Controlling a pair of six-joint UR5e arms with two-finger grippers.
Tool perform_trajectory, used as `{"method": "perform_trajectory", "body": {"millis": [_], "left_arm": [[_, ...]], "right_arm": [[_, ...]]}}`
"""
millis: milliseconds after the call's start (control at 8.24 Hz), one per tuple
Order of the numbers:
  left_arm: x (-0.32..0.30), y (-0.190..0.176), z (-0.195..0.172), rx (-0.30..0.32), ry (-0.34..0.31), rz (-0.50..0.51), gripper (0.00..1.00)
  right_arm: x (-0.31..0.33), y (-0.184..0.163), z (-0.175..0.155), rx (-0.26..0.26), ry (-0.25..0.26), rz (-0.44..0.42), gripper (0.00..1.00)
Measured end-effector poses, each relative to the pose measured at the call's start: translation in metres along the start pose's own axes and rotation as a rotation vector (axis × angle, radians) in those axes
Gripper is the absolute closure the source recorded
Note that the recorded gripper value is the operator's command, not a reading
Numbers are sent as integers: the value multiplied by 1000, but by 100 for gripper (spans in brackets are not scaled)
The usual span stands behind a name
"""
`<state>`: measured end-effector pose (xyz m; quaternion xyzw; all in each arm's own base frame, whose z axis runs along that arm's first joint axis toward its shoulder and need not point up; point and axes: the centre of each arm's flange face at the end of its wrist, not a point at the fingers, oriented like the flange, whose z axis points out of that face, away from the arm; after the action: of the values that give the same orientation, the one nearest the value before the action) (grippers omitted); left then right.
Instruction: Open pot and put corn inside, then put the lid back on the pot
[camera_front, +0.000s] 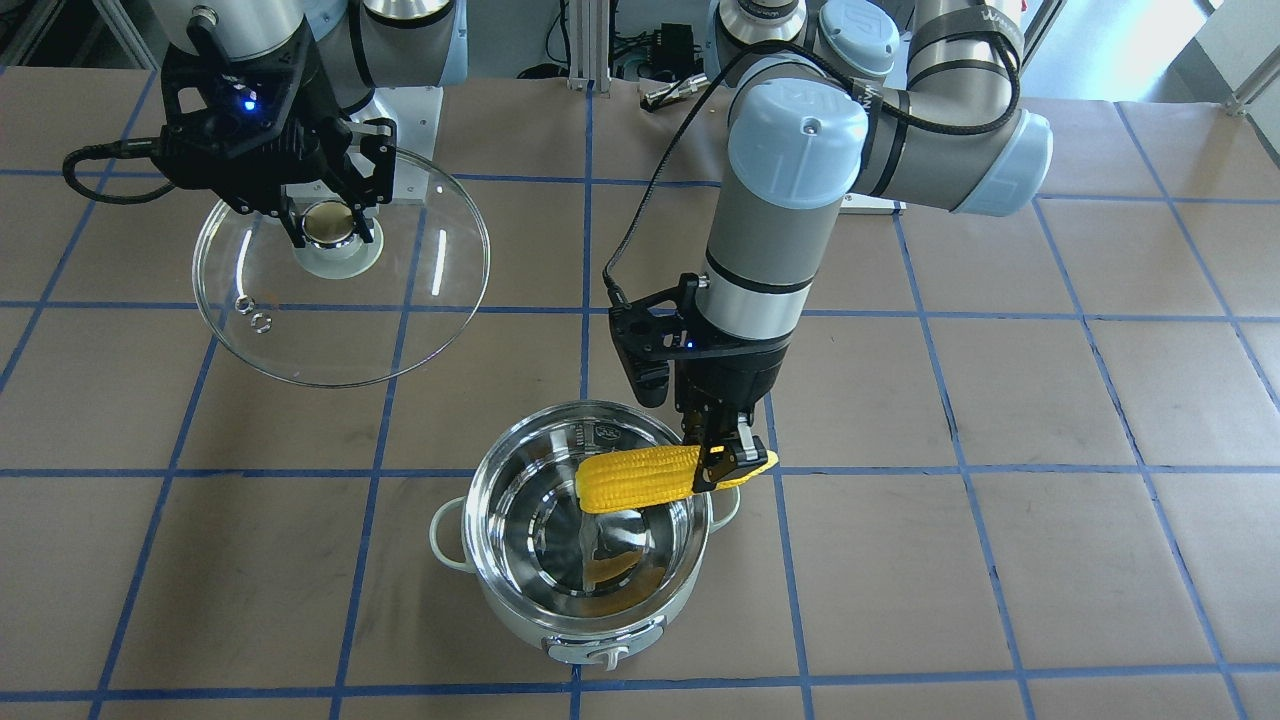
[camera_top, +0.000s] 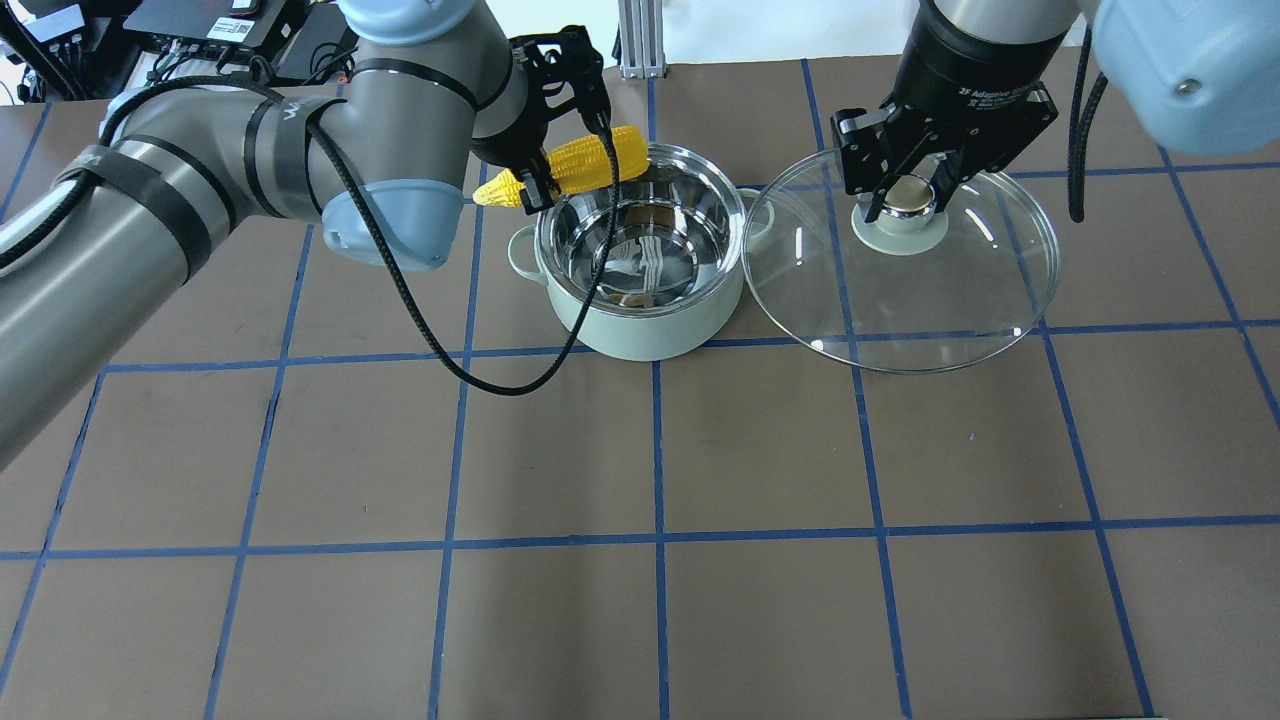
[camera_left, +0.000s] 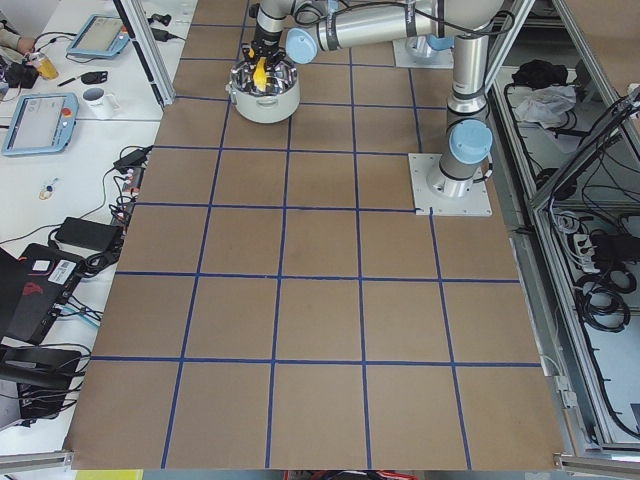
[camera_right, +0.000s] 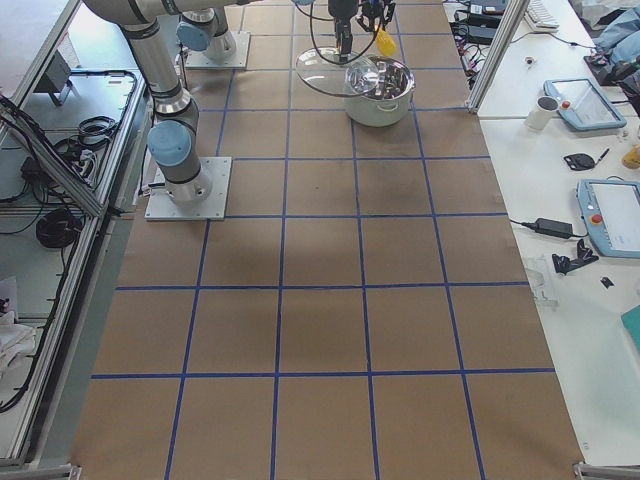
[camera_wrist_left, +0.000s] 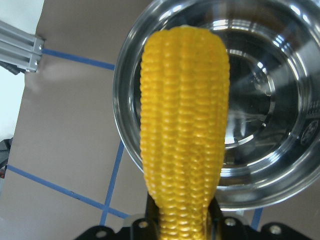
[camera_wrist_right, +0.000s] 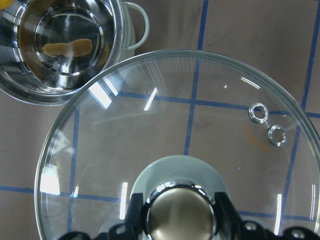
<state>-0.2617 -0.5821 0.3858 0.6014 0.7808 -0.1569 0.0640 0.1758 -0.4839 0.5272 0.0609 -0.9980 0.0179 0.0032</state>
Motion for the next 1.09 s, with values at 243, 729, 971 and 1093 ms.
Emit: {"method": "perform_trajectory", "body": {"millis": [243, 729, 971, 1093], "left_arm": [[16, -27, 8, 27, -13, 15, 100], [26, -47, 69, 32, 8, 52, 100], [29, -47, 91, 18, 30, 64, 35], [30, -46, 101, 10, 42, 58, 0]], "right_arm": [[3, 0, 0, -1, 0, -3, 69], [4, -1, 1, -1, 0, -12, 69], [4, -1, 1, -1, 0, -13, 70], [4, -1, 1, -1, 0, -13, 70]]}}
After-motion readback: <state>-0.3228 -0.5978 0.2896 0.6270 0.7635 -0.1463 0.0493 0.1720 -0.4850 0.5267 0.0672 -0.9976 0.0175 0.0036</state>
